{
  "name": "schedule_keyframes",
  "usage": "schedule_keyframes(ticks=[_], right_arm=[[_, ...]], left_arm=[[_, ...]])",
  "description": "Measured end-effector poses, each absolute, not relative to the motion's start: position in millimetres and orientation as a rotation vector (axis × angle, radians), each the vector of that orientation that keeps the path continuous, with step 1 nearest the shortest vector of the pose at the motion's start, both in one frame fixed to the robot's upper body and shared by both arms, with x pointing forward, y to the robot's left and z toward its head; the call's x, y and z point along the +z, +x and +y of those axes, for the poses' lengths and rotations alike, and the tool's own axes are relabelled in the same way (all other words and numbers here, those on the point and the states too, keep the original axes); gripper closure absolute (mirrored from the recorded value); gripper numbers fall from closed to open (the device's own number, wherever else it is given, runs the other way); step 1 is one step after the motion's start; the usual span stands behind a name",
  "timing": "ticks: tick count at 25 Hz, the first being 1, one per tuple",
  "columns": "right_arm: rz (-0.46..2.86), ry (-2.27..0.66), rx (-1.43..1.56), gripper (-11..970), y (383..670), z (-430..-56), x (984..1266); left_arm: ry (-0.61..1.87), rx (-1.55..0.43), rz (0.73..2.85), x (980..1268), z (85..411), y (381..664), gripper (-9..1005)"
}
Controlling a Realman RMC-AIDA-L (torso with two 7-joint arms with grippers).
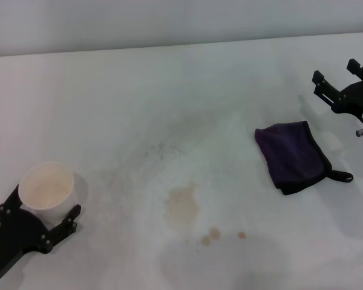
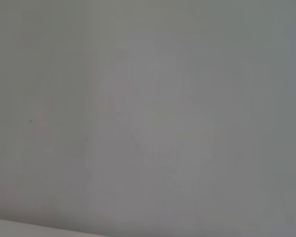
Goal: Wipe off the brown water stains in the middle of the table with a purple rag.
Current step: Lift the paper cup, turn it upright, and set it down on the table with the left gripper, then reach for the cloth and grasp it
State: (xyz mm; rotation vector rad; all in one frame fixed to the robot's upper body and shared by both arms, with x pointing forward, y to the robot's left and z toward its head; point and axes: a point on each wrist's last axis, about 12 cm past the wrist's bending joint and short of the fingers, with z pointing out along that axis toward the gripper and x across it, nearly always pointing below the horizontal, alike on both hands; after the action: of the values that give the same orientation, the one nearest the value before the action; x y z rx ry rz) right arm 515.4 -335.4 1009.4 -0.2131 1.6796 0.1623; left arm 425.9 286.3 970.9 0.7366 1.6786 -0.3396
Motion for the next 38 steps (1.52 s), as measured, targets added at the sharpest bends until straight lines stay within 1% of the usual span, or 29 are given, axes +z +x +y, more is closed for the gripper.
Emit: schedule_keyframes(ticks=[4,16,32,38], right_arm=[[1.681,-0.212,0.162,120,514.7,-335.6,1009.0],[1.681,-0.226,0.164,120,514.1,-335.7,1009.0],[1.684,-0.237,0.153,120,511.9,-340.1,1009.0],[1.681,-0.25,0.142,120,512.0,-340.1,1009.0]], left_arm=[[0.719,-0.335,1.672,971.1,289.0,419.8,103],[0.646,-0.322,1.657,971.2,298.1,394.6,104],[0.592,-0.305,1.709,963.5,300.1,374.3,104],[0.545,-0.283,1.699,964.2,302.7,361.6,104]])
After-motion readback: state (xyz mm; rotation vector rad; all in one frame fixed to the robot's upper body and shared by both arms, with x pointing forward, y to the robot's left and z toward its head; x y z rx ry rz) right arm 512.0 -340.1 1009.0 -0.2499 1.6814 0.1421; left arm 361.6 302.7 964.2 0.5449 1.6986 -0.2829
